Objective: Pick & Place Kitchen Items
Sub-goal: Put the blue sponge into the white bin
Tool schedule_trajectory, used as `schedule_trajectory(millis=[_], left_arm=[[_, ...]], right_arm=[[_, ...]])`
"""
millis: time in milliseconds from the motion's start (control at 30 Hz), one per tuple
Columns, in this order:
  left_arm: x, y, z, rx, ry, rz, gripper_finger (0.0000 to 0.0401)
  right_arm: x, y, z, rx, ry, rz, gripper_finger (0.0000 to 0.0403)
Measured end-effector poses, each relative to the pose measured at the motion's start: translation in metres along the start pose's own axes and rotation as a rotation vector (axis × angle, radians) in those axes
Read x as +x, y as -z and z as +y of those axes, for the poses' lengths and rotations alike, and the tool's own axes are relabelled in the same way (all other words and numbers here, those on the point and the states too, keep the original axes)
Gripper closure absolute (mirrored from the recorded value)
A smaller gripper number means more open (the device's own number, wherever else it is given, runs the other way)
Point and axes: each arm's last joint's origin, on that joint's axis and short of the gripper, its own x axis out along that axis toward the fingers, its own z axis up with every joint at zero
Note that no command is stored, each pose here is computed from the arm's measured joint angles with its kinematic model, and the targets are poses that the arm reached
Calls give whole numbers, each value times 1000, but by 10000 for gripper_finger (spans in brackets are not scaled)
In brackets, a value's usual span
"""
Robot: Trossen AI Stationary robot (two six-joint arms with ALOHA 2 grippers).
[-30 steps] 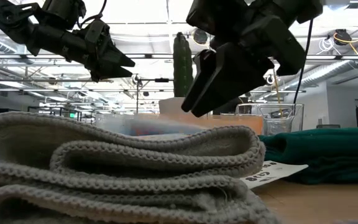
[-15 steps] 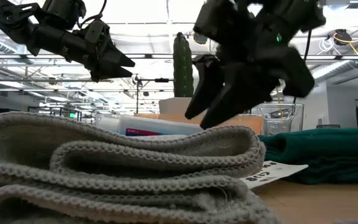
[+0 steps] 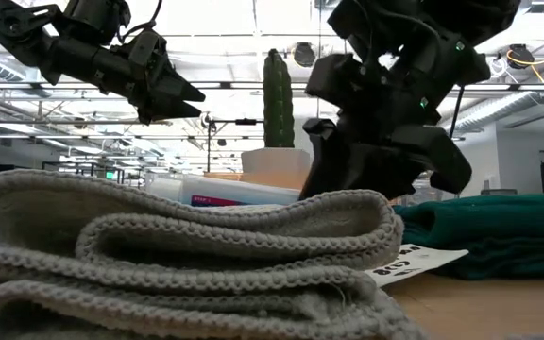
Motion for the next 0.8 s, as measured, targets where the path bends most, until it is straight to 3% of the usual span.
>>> schedule_trajectory(millis=[433, 800], left_arm=[[0, 0, 0, 0, 0, 0, 144], [0, 0, 0, 1, 0, 0, 144]], right_arm=[[25, 14, -2, -37, -20, -9, 213], [27, 18, -8, -8, -26, 7, 343]])
